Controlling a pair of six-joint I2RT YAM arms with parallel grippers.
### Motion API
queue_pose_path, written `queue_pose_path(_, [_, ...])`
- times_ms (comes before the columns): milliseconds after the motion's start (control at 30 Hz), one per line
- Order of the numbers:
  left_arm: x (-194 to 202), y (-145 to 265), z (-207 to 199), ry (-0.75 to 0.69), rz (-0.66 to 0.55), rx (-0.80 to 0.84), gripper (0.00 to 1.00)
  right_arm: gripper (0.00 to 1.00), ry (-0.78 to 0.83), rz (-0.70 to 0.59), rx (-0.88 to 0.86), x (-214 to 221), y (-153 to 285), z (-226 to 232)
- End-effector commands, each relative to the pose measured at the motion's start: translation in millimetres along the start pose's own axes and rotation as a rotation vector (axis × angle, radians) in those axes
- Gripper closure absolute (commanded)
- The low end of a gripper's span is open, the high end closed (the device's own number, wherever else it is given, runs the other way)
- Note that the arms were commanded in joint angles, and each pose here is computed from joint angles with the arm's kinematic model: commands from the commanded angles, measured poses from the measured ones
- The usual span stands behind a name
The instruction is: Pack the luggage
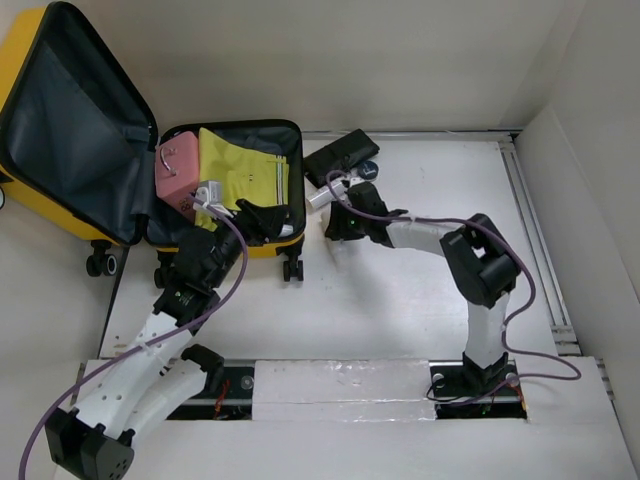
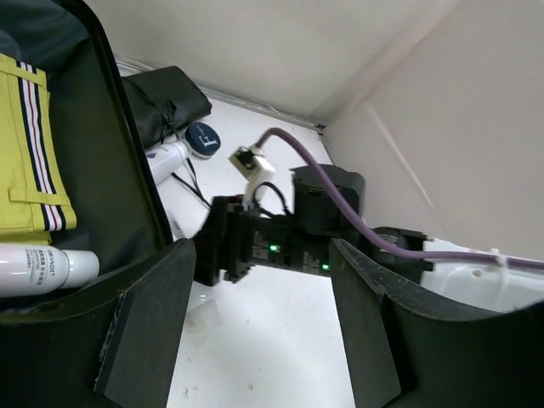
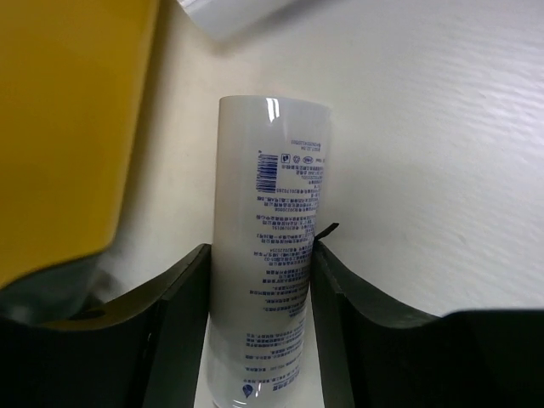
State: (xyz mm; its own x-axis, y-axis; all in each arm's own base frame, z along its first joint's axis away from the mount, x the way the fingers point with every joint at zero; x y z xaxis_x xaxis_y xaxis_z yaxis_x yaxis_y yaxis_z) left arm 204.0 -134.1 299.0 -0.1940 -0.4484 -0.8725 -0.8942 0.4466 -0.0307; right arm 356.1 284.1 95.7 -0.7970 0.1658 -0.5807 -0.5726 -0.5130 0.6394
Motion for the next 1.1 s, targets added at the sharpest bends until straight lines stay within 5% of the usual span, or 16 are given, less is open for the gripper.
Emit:
queue_pose_path(0, [-10,0,-5,-0.004,-0.057,0.031,0.41,0.72,-0.003,-0.157,-0.071,-41,48,21])
queue_pose_path(200, [-13,-2,-9,0.005,-0.069,0.053,0.41,0.74,0.045,-0.267,-0.282,-85,103,84])
queue_pose_path(333, [-17,4,-10,0.015,-0.086,0.049,0.41,0.72,0.088,-0.260,-0.422,-101,96,140])
queue_pose_path(500, [-25,14,-10,0.018,-0.131,0.034,0.41,0.39,0.055,-0.200,-0.575,-118,72,185])
queue_pose_path(533, [-26,15,-10,0.007,-0.115,0.024,0.41,0.29,0.040,-0.196,-0.564,-120,68,181])
queue_pose_path(600, [-25,15,-9,0.007,-0.111,0.009,0.41,0.26,0.017,-0.220,-0.513,-124,65,163])
queue_pose_path(867, [-17,7,-11,0.013,-0.092,0.063,0.41,0.29,-0.151,-0.380,-0.160,-139,62,48])
queue_pose_path(1067, [-11,7,-9,0.022,-0.082,0.068,0.41,0.27,-0.218,-0.361,0.054,-144,21,5])
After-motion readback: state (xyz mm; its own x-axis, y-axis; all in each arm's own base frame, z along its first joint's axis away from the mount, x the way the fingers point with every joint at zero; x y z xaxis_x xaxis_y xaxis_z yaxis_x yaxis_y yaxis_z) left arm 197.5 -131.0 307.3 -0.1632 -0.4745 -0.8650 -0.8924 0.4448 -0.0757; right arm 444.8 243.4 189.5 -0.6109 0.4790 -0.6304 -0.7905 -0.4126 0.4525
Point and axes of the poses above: each gripper's point midway between its finger pads, its own y axis back along the fingers, its own z axis along the line the jaws close on, x = y × z, the point moved 8 cm from there along y, back along the fingers, and after that the axes turned 10 degrees about -y, right-handed, at the moved point
